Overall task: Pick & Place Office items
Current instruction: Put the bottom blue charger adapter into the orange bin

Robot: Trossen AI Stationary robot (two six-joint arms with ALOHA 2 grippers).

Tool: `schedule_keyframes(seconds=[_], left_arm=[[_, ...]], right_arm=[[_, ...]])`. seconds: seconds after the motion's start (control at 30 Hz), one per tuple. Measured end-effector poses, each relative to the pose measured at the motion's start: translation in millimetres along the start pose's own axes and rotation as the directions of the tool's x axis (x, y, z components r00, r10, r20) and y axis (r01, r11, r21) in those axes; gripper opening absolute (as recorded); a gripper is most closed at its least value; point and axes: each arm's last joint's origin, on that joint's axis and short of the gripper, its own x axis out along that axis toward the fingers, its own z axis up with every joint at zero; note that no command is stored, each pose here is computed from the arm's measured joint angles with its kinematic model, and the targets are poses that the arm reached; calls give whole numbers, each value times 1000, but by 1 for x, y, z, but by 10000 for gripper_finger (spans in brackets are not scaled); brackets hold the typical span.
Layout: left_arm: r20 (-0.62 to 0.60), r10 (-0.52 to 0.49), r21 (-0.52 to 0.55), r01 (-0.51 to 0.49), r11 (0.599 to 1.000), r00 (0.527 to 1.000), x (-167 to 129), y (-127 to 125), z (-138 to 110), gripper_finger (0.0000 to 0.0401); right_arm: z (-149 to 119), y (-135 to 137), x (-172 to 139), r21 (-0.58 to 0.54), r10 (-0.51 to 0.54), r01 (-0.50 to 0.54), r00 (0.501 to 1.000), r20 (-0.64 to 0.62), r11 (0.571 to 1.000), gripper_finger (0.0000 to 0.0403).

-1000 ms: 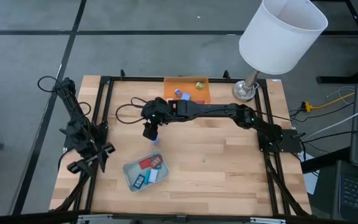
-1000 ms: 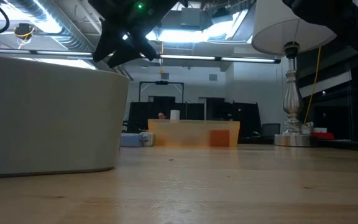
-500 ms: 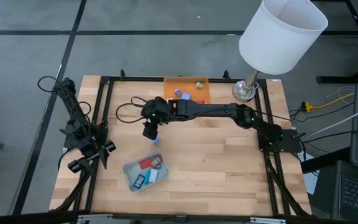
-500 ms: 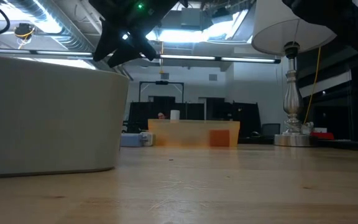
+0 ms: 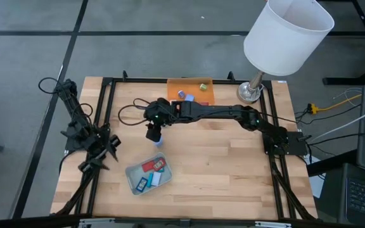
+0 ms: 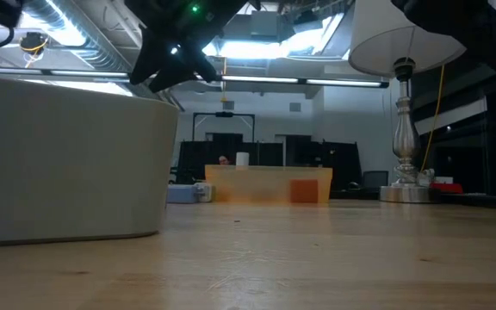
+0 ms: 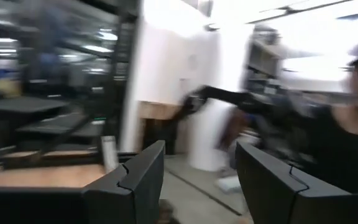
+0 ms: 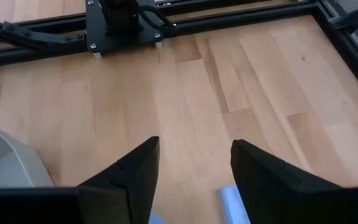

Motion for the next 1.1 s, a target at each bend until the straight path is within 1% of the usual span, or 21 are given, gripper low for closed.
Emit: schedule_keyframes(seconds=[0.07, 0.1, 0.17, 0.23, 0.3, 0.33, 0.37, 0.43, 0.47, 0.53, 0.6, 0.63, 0.73, 0.77, 0.8, 0.87, 0.93, 1.03, 1.07, 1.1], left_arm=[[5, 125, -5, -125, 992, 992, 0, 4, 0, 188], [9, 196, -7, -196, 981, 981, -1, 6, 0, 187], [-7, 333, 20, -332, 943, 943, -2, 10, -2, 188], [-45, 454, 90, -449, 889, 890, -3, 14, -8, 191], [-57, 576, 135, -565, 814, 816, -6, 18, -12, 196], [-63, 614, 154, -600, 785, 787, -7, 19, -14, 198], [-72, 636, 175, -618, 766, 768, -8, 20, -16, 199], [-81, 655, 165, -638, 752, 751, -9, 21, -18, 200], [-92, 671, 172, -652, 739, 736, -9, 23, -19, 200], [-130, 712, 192, -687, 701, 690, -9, 27, -19, 200], [-193, 755, 211, -725, 656, 627, -12, 34, -19, 200], [-233, 763, 211, -734, 645, 603, -12, 37, -17, 200], [-318, 796, 199, -785, 587, 515, -13, 47, -11, 200], [-341, 799, 200, -792, 577, 496, -11, 50, -9, 200], [-364, 797, 205, -793, 573, 482, -8, 53, -7, 200], [-400, 803, 226, -802, 553, 441, -1, 61, -6, 200], [-445, 806, 243, -813, 529, 392, 7, 70, -9, 200], [-496, 805, 246, -837, 489, 325, 18, 85, -18, 200], [-506, 804, 245, -842, 481, 312, 22, 89, -21, 200], [-515, 800, 245, -842, 480, 307, 27, 92, -24, 200]], right_arm=[[0, 0, 0, -27, 1, -1, 1000, 5, 1000, 197], [1, 0, 0, -36, 3, -2, 1000, 15, 999, 197], [6, 1, 0, -51, 9, -6, 998, 57, 999, 197], [13, 3, -1, -91, 22, -10, 990, 139, 996, 197], [24, 6, -15, -153, 30, 3, 978, 209, 988, 197], [30, 7, -26, -176, 34, 11, 968, 250, 984, 197], [37, 7, -43, -195, 36, 20, 959, 279, 981, 197], [50, 7, -82, -206, 36, 36, 941, 337, 978, 197], [56, 8, -104, -213, 48, 36, 926, 374, 976, 197], [63, 14, -143, -236, 66, 40, 903, 425, 971, 197], [65, 23, -176, -256, 66, 63, 881, 468, 965, 197], [64, 28, -192, -265, 56, 83, 876, 479, 961, 197], [57, 36, -234, -250, -55, 199, 872, 487, 948, 197], [55, 38, -246, -235, -99, 240, 867, 488, 942, 197], [51, 39, -257, -228, -138, 275, 866, 481, 934, 197], [44, 42, -272, -208, -198, 326, 860, 471, 922, 197], [38, 46, -284, -198, -225, 345, 861, 457, 918, 197], [31, 49, -293, -201, -242, 356, 867, 437, 913, 197], [30, 50, -294, -201, -251, 362, 869, 427, 910, 197], [28, 50, -294, -201, -258, 366, 871, 419, 909, 197]])
